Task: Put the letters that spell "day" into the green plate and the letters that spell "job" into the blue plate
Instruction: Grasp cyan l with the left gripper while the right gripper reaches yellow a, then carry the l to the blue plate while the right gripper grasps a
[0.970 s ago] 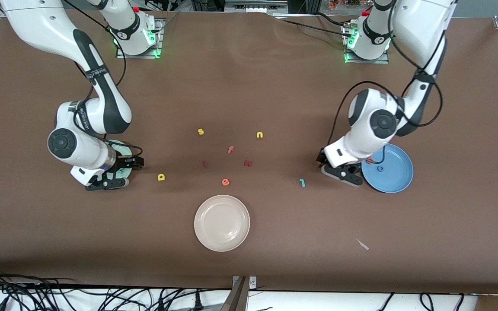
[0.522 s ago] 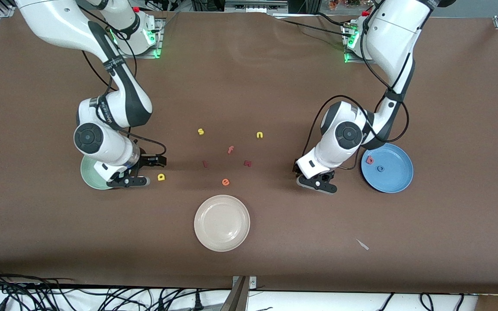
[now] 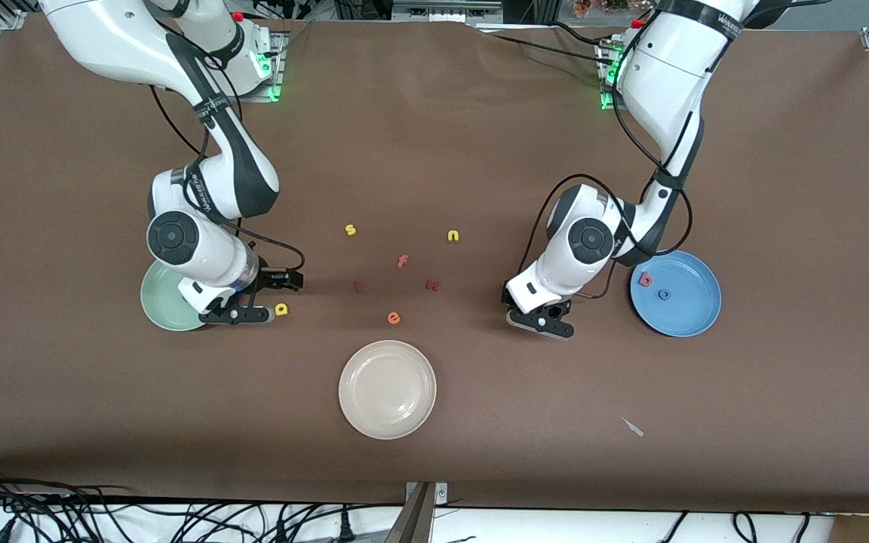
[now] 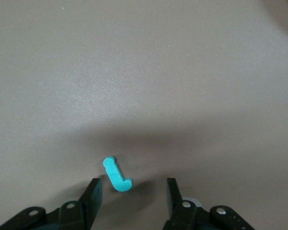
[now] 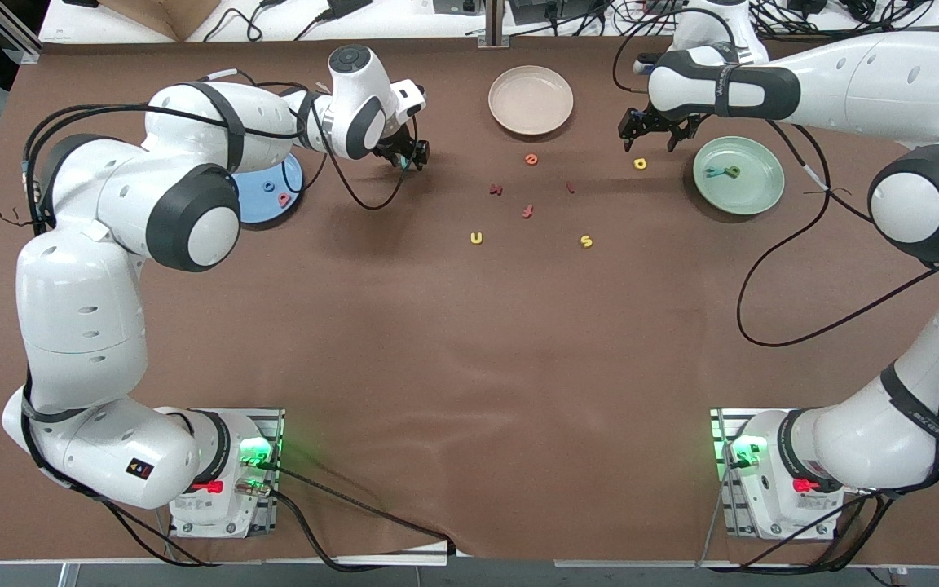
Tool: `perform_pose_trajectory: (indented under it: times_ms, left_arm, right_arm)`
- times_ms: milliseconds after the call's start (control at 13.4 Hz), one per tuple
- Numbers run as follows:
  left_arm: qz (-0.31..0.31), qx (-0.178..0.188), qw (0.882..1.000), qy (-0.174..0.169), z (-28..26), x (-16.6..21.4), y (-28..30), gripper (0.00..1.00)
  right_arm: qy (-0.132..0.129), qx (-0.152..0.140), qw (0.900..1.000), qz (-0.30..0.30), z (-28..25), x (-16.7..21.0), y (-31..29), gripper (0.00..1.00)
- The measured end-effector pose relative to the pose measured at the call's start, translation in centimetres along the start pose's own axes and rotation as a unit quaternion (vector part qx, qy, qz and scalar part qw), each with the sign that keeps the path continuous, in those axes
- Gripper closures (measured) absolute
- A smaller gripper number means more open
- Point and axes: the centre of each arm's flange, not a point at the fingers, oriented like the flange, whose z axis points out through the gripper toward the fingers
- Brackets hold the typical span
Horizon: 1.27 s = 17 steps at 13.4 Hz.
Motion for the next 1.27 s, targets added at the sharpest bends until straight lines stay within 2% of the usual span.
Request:
perform_pose_trajectory:
  times_ms: [224,373,448,522,746,895,1268]
  left_arm:
    - [-0.003,0.004,1.0,-0.001,0.2,0.0,-0.6,0.42]
    - [-0.004,0.005,1.0,-0.003,0.5,0.0,-0.7,0.62]
    - [-0.004,0.005,1.0,-0.002,0.5,0.0,-0.7,0.63]
    - [-0.004,0.005,1.0,-0.002,0.5,0.0,-0.7,0.71]
    - [-0.004,0.005,1.0,-0.002,0.5,0.0,-0.7,0.77]
    - [-0.003,0.005,1.0,-0.002,0.5,0.0,-0.7,0.85]
    - [-0.01,0.013,1.0,0.003,-3.2,0.9,-3.3,0.85]
  right_arm:
    - [-0.001,0.0,1.0,0.001,0.2,0.0,0.0,0.0]
    - [-0.003,0.0,1.0,0.001,0.5,0.1,0.0,0.0]
    - [-0.003,0.0,1.0,0.001,0.5,0.2,0.0,0.0]
    - [-0.002,0.0,1.0,0.001,0.5,0.3,-0.2,0.0]
    - [-0.004,0.001,1.0,-0.003,1.2,0.6,-0.8,0.0]
    - [-0.009,0.0,1.0,-0.006,2.0,0.6,-1.2,0.0]
    - [-0.014,-0.007,1.0,-0.021,3.5,1.1,-1.2,0.0]
